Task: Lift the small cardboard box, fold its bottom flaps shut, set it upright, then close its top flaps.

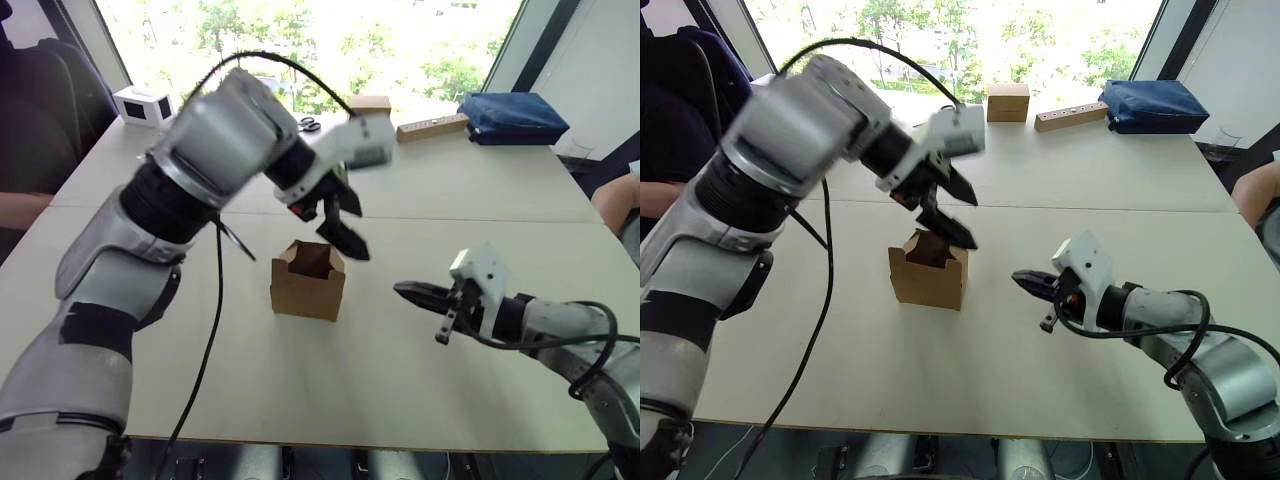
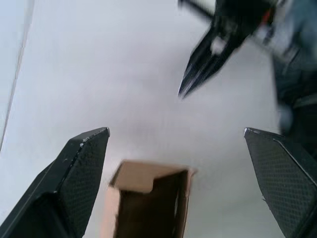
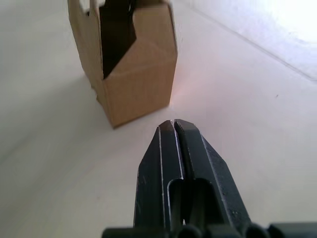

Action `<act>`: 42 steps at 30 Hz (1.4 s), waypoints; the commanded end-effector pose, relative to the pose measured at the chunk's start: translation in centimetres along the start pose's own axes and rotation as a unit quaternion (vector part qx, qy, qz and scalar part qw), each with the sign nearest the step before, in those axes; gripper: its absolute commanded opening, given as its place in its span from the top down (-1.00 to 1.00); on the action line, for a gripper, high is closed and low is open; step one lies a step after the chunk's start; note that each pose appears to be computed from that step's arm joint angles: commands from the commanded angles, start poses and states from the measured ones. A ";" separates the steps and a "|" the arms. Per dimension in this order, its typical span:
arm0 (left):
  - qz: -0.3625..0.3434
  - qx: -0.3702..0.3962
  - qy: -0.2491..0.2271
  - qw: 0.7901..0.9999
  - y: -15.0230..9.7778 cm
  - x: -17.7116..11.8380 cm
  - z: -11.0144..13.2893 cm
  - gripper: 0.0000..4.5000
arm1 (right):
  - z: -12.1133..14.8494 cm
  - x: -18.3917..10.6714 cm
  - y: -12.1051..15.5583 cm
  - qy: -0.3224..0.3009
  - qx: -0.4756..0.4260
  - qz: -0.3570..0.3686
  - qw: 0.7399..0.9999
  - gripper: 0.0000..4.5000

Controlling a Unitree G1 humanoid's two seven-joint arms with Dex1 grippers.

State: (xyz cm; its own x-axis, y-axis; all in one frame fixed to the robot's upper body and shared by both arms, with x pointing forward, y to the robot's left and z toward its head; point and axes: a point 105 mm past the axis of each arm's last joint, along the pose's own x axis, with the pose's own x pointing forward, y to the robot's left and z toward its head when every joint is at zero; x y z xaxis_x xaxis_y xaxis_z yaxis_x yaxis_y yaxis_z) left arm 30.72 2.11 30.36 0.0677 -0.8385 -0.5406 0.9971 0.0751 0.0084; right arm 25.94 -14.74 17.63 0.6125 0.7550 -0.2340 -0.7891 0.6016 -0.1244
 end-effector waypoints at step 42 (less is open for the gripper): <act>0.119 -0.005 -0.101 0.988 2.5 -0.1 -16.4 0.98 | 1.6 8.6 0.3 0.011 -0.138 0.113 0.984 1.00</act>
State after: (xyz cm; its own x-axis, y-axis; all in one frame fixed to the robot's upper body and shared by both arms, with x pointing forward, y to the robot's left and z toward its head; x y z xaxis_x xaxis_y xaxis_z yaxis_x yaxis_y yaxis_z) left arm 32.55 11.63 15.95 0.3120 -0.8844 -0.3472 0.9481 0.3132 0.0542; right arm 30.88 -8.07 16.15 0.4210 0.8457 -0.3278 -0.8990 0.3410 -0.2749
